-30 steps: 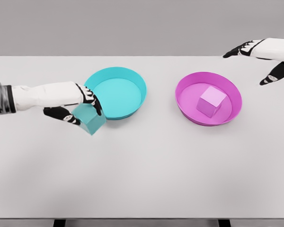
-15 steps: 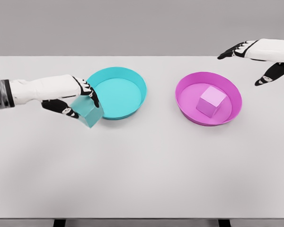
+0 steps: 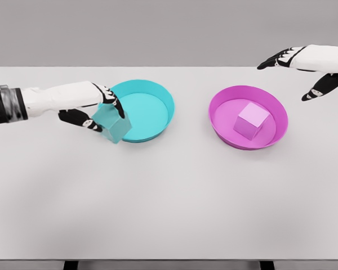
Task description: Place the blocks in the corresponding plates according to their colors
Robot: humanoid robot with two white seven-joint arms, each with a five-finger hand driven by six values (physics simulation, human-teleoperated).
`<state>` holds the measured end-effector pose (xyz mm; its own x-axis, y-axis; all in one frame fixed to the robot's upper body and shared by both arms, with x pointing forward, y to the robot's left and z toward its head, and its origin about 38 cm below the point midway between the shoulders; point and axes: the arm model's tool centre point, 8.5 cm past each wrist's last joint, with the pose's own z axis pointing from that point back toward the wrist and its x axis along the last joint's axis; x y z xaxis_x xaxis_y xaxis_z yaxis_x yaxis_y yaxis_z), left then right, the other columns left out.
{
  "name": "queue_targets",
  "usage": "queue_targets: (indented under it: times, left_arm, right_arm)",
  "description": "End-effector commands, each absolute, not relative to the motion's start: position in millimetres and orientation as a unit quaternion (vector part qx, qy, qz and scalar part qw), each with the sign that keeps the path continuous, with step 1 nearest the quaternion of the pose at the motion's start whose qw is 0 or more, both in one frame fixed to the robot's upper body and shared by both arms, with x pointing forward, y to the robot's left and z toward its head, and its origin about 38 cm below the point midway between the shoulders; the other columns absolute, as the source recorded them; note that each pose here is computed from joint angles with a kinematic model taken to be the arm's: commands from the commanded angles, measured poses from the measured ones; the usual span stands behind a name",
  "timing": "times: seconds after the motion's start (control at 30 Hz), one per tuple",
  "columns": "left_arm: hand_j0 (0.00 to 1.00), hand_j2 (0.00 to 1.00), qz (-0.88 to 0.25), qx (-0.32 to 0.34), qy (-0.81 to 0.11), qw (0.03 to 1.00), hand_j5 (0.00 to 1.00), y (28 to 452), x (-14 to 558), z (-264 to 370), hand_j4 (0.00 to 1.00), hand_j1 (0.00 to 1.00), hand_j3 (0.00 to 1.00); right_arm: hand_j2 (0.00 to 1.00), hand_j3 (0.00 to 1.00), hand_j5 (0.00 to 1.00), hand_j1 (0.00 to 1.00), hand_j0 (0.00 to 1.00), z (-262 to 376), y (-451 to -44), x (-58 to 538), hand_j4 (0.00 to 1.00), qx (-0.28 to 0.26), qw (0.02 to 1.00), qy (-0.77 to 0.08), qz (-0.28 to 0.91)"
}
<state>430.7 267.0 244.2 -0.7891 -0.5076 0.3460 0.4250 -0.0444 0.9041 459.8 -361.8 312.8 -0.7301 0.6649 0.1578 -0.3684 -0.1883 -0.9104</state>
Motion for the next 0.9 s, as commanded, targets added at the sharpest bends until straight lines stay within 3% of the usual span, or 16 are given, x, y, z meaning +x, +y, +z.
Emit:
queue_targets:
  times: [0.0,0.37,0.6,0.67,0.73,0.87]
  left_arm:
    - [0.59,0.59,-0.717,0.029,-0.614,0.328,0.59,265.4,432.9,241.7,0.59,0.59,0.59]
    - [0.59,0.59,-0.699,0.029,-0.624,0.348,0.59,260.4,455.9,236.4,0.59,0.59,0.59]
    - [0.77,0.77,-0.700,0.029,-0.629,0.338,0.77,259.5,454.4,240.8,0.77,0.77,0.77]
    - [0.91,0.91,-0.700,0.027,-0.631,0.332,0.91,257.3,453.1,243.1,0.91,0.91,0.91]
    - [0.98,0.98,-0.706,0.025,-0.638,0.308,0.98,257.6,449.8,247.2,0.98,0.98,0.98]
    - [1.00,1.00,-0.694,0.049,-0.656,0.292,1.00,275.7,444.1,269.0,1.00,1.00,1.00]
  right_arm:
    - [1.00,1.00,1.00,1.00,1.00,314.2,-364.0,459.8,1.00,-0.139,0.344,-0.540,0.756]
    - [1.00,1.00,1.00,1.00,1.00,323.8,-373.7,458.4,1.00,-0.153,0.347,-0.556,0.739]
    - [1.00,1.00,1.00,1.00,1.00,318.0,-370.7,457.4,1.00,-0.146,0.348,-0.556,0.741]
    - [1.00,1.00,1.00,1.00,1.00,319.0,-371.9,457.2,1.00,-0.147,0.348,-0.555,0.741]
    - [1.00,1.00,1.00,1.00,1.00,319.5,-372.0,457.2,1.00,-0.148,0.348,-0.556,0.741]
    - [1.00,1.00,1.00,1.00,1.00,319.7,-370.8,457.6,1.00,-0.147,0.347,-0.557,0.740]
